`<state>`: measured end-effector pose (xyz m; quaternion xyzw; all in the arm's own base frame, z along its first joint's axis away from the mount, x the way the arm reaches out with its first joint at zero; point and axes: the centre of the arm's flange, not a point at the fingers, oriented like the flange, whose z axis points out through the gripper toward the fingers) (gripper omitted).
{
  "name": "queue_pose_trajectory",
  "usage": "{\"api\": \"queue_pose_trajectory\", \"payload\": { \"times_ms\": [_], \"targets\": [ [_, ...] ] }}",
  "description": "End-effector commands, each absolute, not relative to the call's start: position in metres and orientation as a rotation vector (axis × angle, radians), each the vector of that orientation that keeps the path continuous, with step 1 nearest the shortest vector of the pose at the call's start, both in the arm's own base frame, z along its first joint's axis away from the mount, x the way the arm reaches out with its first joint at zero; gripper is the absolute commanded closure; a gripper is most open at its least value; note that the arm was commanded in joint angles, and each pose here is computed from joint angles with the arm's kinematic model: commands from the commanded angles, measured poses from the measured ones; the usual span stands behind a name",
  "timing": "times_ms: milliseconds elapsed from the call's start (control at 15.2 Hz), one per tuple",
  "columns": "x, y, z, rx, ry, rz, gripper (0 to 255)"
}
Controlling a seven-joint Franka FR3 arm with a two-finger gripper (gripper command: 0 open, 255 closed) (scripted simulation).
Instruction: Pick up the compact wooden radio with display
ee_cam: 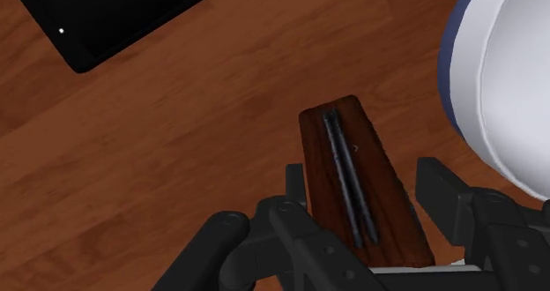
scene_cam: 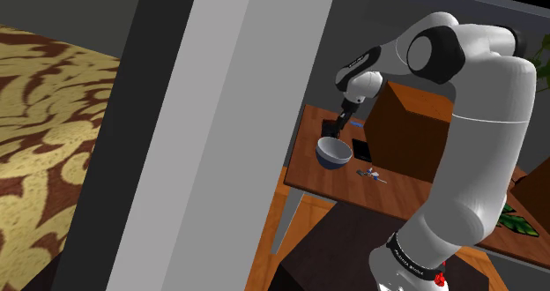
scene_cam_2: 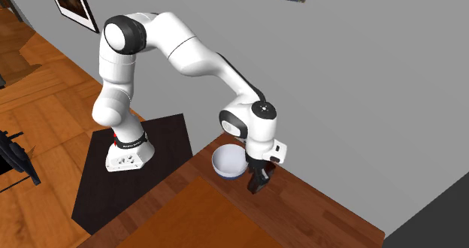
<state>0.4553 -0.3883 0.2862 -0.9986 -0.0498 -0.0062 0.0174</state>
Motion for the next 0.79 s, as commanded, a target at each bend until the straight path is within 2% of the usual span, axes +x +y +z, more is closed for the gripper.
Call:
{"api": "queue_pose_trajectory", "payload": {
  "times_ms": [0, 726],
  "targets": [
    [0.455, -0.388, 0.297, -3.103, -0.155, -0.02, 255],
    [0.455, -0.388, 0.345, -3.103, -0.155, -0.02, 255]
  ]
}}
